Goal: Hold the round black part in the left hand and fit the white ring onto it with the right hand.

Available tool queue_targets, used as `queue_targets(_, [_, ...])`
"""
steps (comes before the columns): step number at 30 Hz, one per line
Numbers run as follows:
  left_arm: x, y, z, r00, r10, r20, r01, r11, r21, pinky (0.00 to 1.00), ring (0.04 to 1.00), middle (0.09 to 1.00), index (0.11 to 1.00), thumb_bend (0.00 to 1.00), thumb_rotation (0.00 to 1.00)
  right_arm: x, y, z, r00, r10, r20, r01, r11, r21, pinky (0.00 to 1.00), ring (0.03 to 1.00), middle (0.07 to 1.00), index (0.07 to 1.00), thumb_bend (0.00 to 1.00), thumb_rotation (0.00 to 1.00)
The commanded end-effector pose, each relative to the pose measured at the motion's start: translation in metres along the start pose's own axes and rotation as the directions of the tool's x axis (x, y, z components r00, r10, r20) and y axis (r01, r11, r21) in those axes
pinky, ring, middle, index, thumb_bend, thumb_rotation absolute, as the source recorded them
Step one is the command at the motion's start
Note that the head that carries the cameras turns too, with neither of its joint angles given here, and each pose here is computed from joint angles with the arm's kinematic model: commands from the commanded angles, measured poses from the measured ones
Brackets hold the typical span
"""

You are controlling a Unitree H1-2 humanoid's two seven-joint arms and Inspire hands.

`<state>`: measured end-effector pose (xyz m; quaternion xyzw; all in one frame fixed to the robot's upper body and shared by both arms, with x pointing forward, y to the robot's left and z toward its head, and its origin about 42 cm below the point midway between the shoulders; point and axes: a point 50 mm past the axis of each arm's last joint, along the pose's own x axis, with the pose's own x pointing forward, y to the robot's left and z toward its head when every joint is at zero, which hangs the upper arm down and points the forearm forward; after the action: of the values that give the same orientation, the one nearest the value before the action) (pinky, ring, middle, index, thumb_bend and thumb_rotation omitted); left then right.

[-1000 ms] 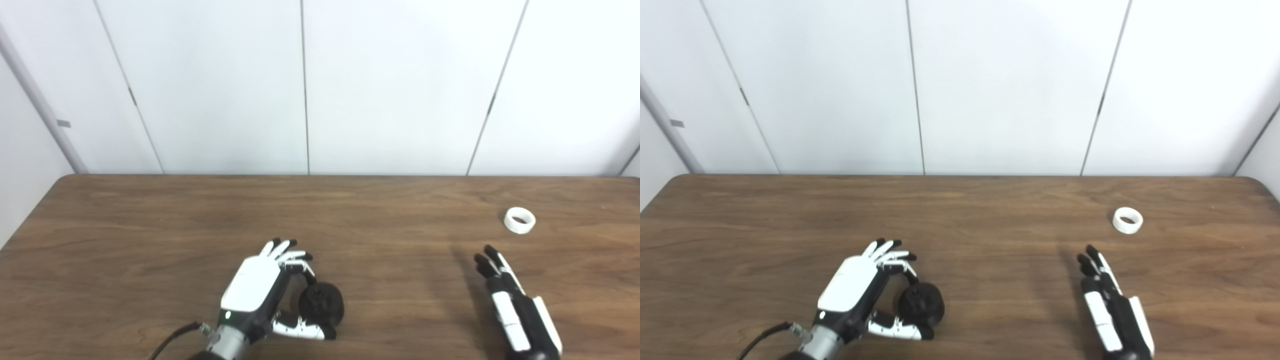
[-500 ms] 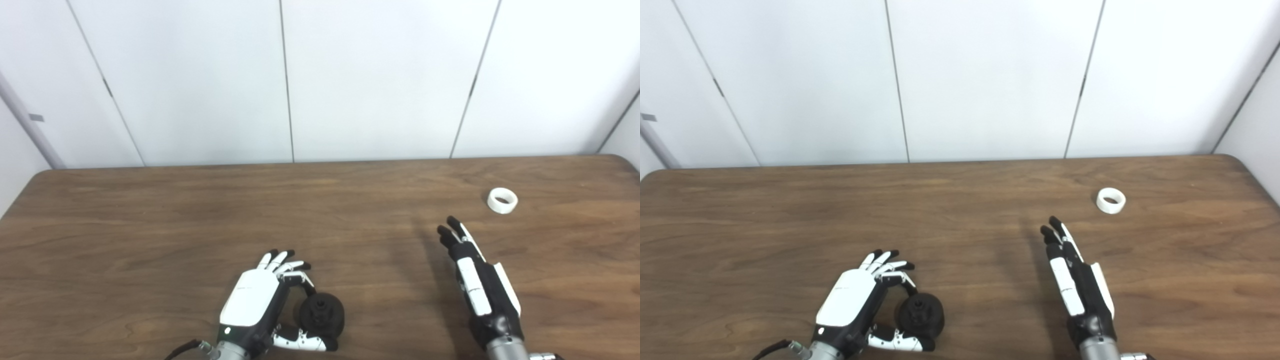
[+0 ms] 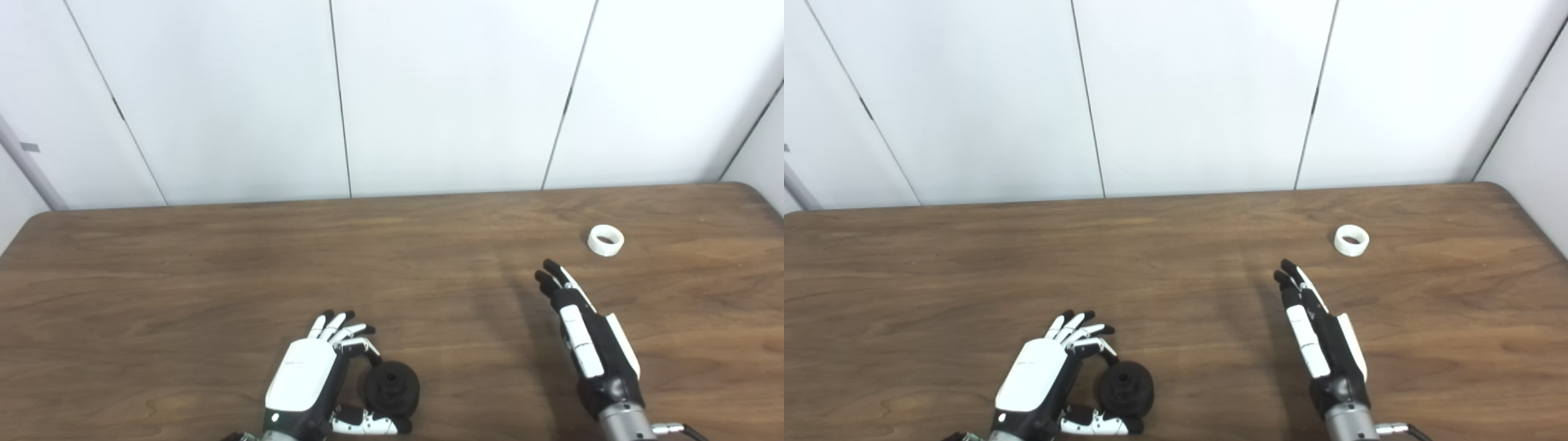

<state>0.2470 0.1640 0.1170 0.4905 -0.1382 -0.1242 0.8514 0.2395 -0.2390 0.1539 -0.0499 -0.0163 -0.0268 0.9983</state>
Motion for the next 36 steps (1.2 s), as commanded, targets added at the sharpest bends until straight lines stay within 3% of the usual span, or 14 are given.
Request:
queue_targets(1, [-0.003, -0.002, -0.002, 1.0, -0.007, 0.004, 0.007, 1.0, 0.028, 1.0, 0.936, 0.814, 0.485, 0.52, 0.05, 0.006, -0.007, 0.018, 0.997, -0.001, 0.075, 0.002, 1.0, -0.017, 1.0, 0.952, 0.92, 0.919, 0.54, 0.89])
queue_targets(5, [-0.005, -0.002, -0.005, 1.0, -0.017, -0.005, 0.017, 0.999, 0.036, 1.0, 0.936, 0.813, 0.485, 0.52, 0.05, 0.013, -0.021, 0.025, 0.995, -0.025, 0.092, 0.03, 0.998, -0.056, 1.0, 0.964, 0.923, 0.916, 0.57, 0.88])
queue_targets(11, [-0.008, 0.001, -0.011, 1.0, -0.012, 0.004, 0.012, 0.999, 0.035, 1.0, 0.927, 0.805, 0.484, 0.52, 0.05, 0.033, -0.049, 0.045, 0.988, -0.082, 0.131, 0.098, 0.988, -0.118, 0.97, 0.936, 0.905, 0.878, 0.61, 0.72])
queue_targets(17, [-0.011, 0.006, -0.019, 1.0, -0.008, 0.001, 0.008, 0.999, 0.051, 1.0, 0.918, 0.798, 0.484, 0.52, 0.05, 0.06, -0.073, 0.067, 0.979, -0.14, 0.149, 0.177, 0.944, -0.279, 0.89, 0.902, 0.897, 0.844, 0.63, 0.57])
queue_targets(19, [-0.012, 0.007, -0.021, 1.0, -0.008, 0.004, 0.008, 0.998, 0.056, 1.0, 0.912, 0.796, 0.484, 0.52, 0.05, 0.07, -0.08, 0.075, 0.977, -0.146, 0.153, 0.189, 0.929, -0.319, 0.89, 0.902, 0.893, 0.81, 0.65, 0.46])
queue_targets(23, [-0.014, 0.008, -0.024, 1.0, -0.009, 0.008, 0.009, 0.998, 0.058, 1.0, 0.904, 0.792, 0.484, 0.52, 0.05, 0.089, -0.095, 0.085, 0.975, -0.134, 0.176, 0.202, 0.863, -0.462, 0.88, 0.885, 0.863, 0.791, 0.67, 0.42])
queue_targets(27, [-0.017, 0.011, -0.026, 1.0, -0.017, 0.001, 0.017, 0.998, 0.058, 1.0, 0.903, 0.794, 0.484, 0.52, 0.05, 0.109, -0.108, 0.095, 0.974, -0.145, 0.172, 0.221, 0.759, -0.613, 0.91, 0.919, 0.891, 0.785, 0.74, 0.36])
queue_targets(31, [-0.019, 0.014, -0.024, 1.0, -0.022, -0.007, 0.022, 0.998, 0.055, 1.0, 0.906, 0.796, 0.484, 0.52, 0.05, 0.131, -0.121, 0.099, 0.976, -0.147, 0.159, 0.217, 0.668, -0.712, 0.91, 0.957, 0.923, 0.77, 0.8, 0.32])
queue_targets(36, [-0.021, 0.017, -0.024, 1.0, -0.022, -0.006, 0.022, 0.998, 0.056, 1.0, 0.904, 0.795, 0.484, 0.52, 0.05, 0.157, -0.132, 0.102, 0.982, -0.149, 0.118, 0.184, 0.591, -0.785, 0.99, 0.997, 0.954, 0.739, 0.86, 0.26])
